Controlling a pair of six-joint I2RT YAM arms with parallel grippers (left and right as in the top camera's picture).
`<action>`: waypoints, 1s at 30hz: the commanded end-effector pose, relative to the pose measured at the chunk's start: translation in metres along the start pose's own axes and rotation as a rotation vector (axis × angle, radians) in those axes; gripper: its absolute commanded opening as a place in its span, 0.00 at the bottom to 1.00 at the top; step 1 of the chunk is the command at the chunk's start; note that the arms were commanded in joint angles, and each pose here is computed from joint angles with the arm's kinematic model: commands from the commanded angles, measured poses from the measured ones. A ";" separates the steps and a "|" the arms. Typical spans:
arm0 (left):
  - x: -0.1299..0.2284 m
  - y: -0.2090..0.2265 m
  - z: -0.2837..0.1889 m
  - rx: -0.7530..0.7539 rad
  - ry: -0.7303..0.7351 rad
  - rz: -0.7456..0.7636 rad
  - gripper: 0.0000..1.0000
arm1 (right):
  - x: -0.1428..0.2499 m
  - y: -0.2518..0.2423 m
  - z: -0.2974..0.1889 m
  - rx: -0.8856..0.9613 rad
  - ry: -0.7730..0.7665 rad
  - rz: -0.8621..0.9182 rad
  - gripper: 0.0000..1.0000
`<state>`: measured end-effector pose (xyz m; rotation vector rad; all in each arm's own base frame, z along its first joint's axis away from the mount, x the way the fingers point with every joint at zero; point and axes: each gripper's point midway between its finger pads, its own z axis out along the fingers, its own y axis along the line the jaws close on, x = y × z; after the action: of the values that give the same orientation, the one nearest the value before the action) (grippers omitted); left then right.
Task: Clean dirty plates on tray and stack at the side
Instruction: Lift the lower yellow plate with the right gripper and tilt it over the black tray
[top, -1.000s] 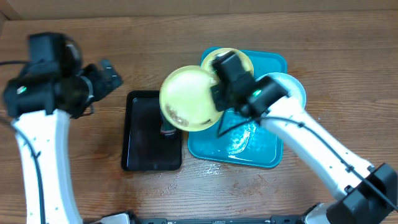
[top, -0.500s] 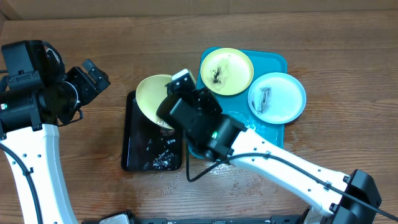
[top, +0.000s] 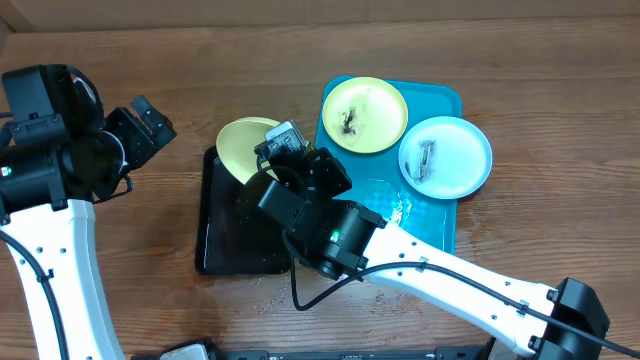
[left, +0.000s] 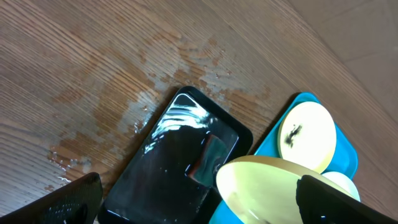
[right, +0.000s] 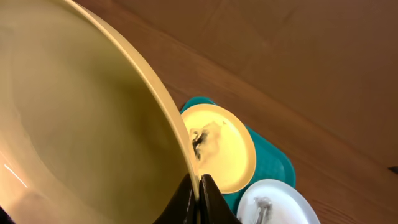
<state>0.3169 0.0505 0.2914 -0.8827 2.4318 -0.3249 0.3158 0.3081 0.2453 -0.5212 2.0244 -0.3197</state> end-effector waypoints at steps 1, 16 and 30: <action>-0.005 0.000 -0.006 -0.001 -0.027 0.020 1.00 | -0.011 -0.007 -0.003 0.036 -0.033 0.033 0.04; -0.005 0.000 -0.006 0.000 -0.028 0.020 1.00 | -0.021 0.007 -0.031 0.068 -0.112 0.009 0.04; -0.005 0.000 -0.006 -0.001 -0.028 0.020 1.00 | -0.023 0.002 -0.036 0.115 -0.131 0.008 0.04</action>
<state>0.3168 0.0507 0.2914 -0.8830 2.4317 -0.3239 0.2924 0.3218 0.2678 -0.4983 1.8941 -0.3846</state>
